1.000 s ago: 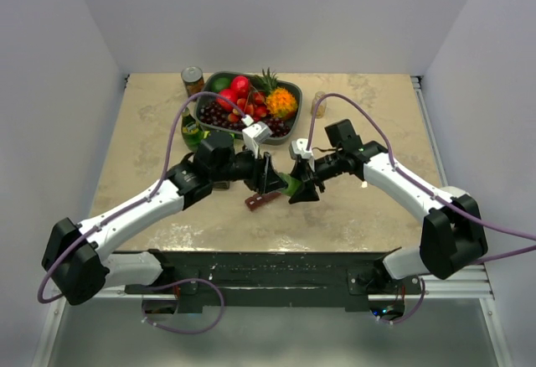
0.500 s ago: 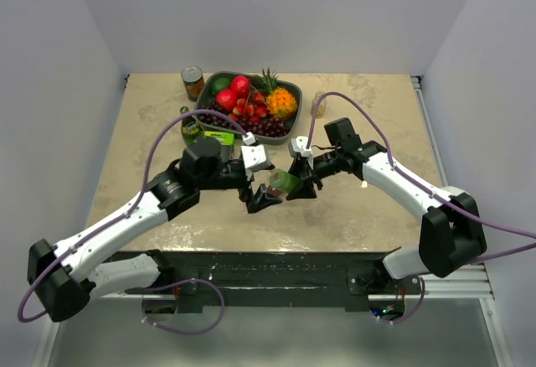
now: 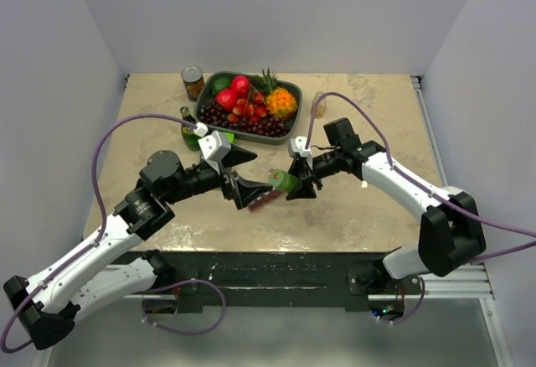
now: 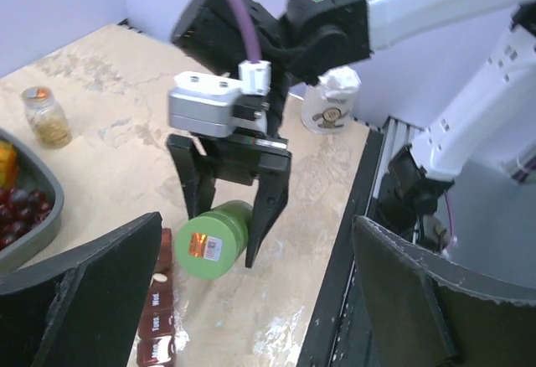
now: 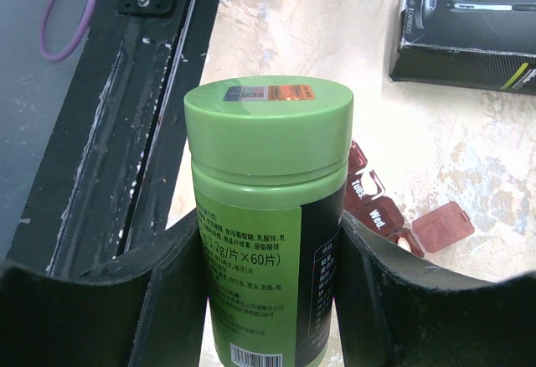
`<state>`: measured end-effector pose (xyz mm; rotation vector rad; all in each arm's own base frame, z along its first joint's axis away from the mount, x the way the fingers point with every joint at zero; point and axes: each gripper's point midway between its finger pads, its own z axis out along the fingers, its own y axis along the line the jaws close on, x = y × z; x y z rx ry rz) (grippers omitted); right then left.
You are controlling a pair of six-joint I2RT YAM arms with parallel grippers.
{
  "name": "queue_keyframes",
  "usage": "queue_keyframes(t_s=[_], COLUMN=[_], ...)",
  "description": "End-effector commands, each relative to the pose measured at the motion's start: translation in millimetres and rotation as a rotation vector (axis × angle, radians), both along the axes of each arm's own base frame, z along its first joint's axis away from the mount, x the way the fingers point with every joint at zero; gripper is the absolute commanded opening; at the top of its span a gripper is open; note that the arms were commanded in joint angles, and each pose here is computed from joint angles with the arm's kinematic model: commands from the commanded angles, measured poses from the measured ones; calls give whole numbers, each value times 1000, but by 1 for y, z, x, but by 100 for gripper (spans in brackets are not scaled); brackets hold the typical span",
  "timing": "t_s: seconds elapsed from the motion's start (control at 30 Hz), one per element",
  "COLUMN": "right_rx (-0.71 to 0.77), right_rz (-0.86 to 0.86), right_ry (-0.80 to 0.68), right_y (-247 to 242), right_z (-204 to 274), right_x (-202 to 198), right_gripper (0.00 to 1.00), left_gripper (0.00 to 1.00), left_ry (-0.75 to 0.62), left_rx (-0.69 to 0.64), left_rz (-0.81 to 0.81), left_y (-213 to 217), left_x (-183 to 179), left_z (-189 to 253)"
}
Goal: Sort the pills into containers
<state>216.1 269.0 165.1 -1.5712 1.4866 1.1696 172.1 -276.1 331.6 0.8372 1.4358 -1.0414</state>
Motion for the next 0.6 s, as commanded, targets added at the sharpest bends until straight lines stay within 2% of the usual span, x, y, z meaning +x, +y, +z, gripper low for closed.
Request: queue_keyframes(t_s=[0.0, 0.27, 0.47, 0.57], right_rx=[51, 46, 45, 44], right_rz=[6, -4, -6, -7], right_ry=[-91, -113, -116, -116], right_y=[4, 3, 3, 3], right_z=[24, 27, 27, 26], right_x=[9, 11, 11, 11], right_gripper=[0, 0, 0, 0], left_gripper=[100, 99, 99, 98], left_ry=[194, 610, 778, 818], left_rx=[-159, -280, -235, -175], left_rz=[149, 259, 340, 371], left_y=[12, 9, 1, -10], left_x=[20, 44, 55, 54], left_z=[18, -13, -36, -51])
